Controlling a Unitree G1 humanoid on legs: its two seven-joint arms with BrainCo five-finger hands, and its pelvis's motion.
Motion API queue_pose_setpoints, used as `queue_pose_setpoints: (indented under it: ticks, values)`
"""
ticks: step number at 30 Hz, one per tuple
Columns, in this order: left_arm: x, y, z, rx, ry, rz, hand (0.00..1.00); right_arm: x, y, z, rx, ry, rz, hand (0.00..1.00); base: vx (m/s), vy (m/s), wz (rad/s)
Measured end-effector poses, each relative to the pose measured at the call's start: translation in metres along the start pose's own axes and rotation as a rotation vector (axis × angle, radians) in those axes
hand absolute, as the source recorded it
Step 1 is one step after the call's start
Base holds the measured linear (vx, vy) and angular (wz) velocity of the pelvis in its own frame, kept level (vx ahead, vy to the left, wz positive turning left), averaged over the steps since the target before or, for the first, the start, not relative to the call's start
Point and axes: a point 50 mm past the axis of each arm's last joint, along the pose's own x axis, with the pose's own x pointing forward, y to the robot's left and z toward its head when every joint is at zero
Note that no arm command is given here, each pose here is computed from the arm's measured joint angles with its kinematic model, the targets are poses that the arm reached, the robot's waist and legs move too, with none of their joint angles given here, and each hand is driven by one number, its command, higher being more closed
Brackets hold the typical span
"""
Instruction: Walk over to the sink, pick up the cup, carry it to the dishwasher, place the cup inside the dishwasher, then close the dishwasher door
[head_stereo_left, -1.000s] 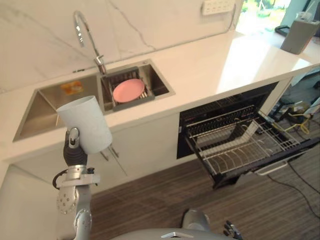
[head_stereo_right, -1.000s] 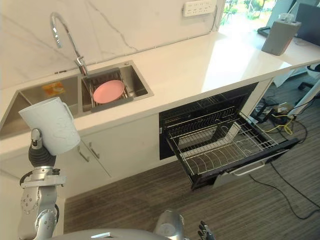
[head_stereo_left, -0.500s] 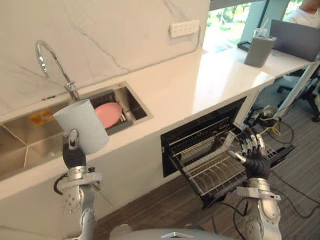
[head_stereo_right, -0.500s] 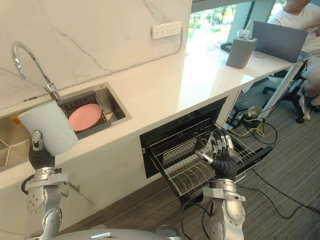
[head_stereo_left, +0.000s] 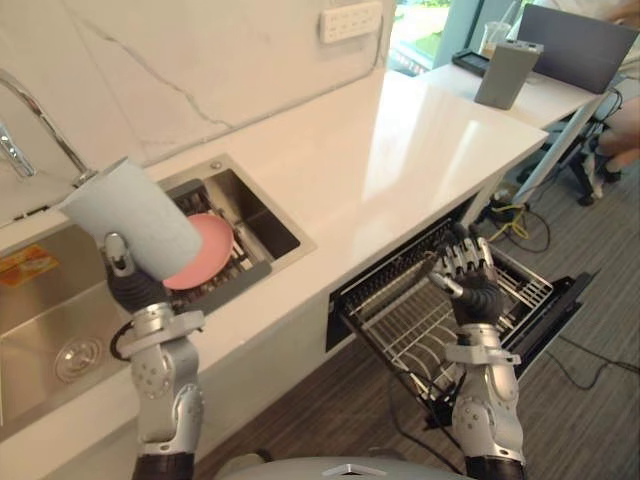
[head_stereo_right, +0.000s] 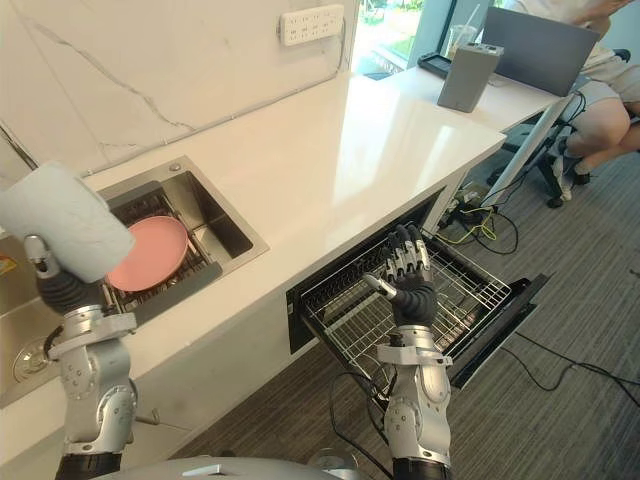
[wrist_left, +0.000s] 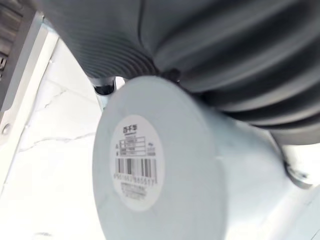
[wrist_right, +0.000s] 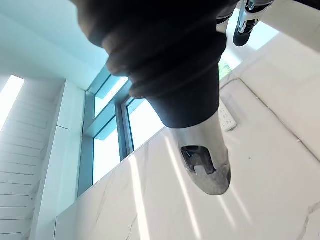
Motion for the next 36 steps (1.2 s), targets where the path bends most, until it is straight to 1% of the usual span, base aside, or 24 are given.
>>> queue_pose_setpoints:
  ticks: [4,7,10,11,12,13,14,16,17,19,21,23,26,31,36]
  values:
    - [0.001,-0.026,-0.024,0.043,0.078,-0.102,1.00,0.015,0.021,-0.007,0.085,0.017,0.084,0.00,-0.05,0.019,-0.38]
    - [0.007,-0.048,-0.032,0.088,0.077,-0.191,1.00,0.026,0.038,-0.005,0.120,0.013,0.151,0.00,-0.06,0.035,-0.46]
    - [0.016,-0.073,-0.032,0.154,0.032,-0.261,1.00,0.040,0.057,0.002,0.165,-0.005,0.233,0.00,-0.05,0.012,-0.34]
    - [0.018,-0.076,-0.032,0.160,0.024,-0.269,1.00,0.042,0.059,0.003,0.166,-0.007,0.245,0.00,-0.06,0.003,-0.37]
    - [0.022,-0.088,-0.030,0.193,-0.021,-0.293,1.00,0.049,0.067,0.009,0.160,-0.018,0.292,0.00,-0.06,0.001,-0.34]
    - [0.027,-0.097,-0.029,0.232,-0.054,-0.303,1.00,0.056,0.072,0.012,0.171,-0.022,0.320,0.00,-0.06,0.001,-0.34]
    - [0.029,-0.101,-0.029,0.253,-0.070,-0.306,1.00,0.058,0.074,0.013,0.176,-0.025,0.328,0.00,-0.06,0.000,-0.26]
    - [0.038,-0.112,-0.027,0.341,-0.135,-0.293,1.00,0.065,0.079,0.017,0.209,-0.024,0.345,0.00,-0.05,0.000,-0.25]
    - [0.039,-0.114,-0.027,0.360,-0.150,-0.286,1.00,0.066,0.080,0.018,0.213,-0.019,0.347,0.00,-0.05,-0.007,-0.19]
    - [0.044,-0.119,-0.026,0.455,-0.215,-0.270,1.00,0.067,0.083,0.024,0.248,-0.005,0.366,0.00,-0.06,-0.014,-0.16]
    - [0.045,-0.122,-0.027,0.511,-0.243,-0.276,1.00,0.067,0.085,0.029,0.275,-0.002,0.386,0.00,-0.05,-0.019,-0.14]
    - [0.042,-0.127,-0.030,0.593,-0.279,-0.291,1.00,0.067,0.085,0.027,0.340,0.039,0.387,0.00,-0.04,-0.025,-0.16]
    - [0.037,-0.131,-0.037,0.690,-0.317,-0.316,1.00,0.065,0.083,0.024,0.387,0.071,0.380,0.00,-0.02,-0.019,-0.10]
    - [0.039,-0.134,-0.039,0.802,-0.412,-0.295,1.00,0.063,0.080,0.023,0.462,0.091,0.372,0.00,-0.03,-0.026,-0.09]
    - [0.038,-0.127,-0.041,0.911,-0.508,-0.238,1.00,0.062,0.078,0.021,0.485,0.116,0.351,0.00,-0.05,-0.032,0.01]
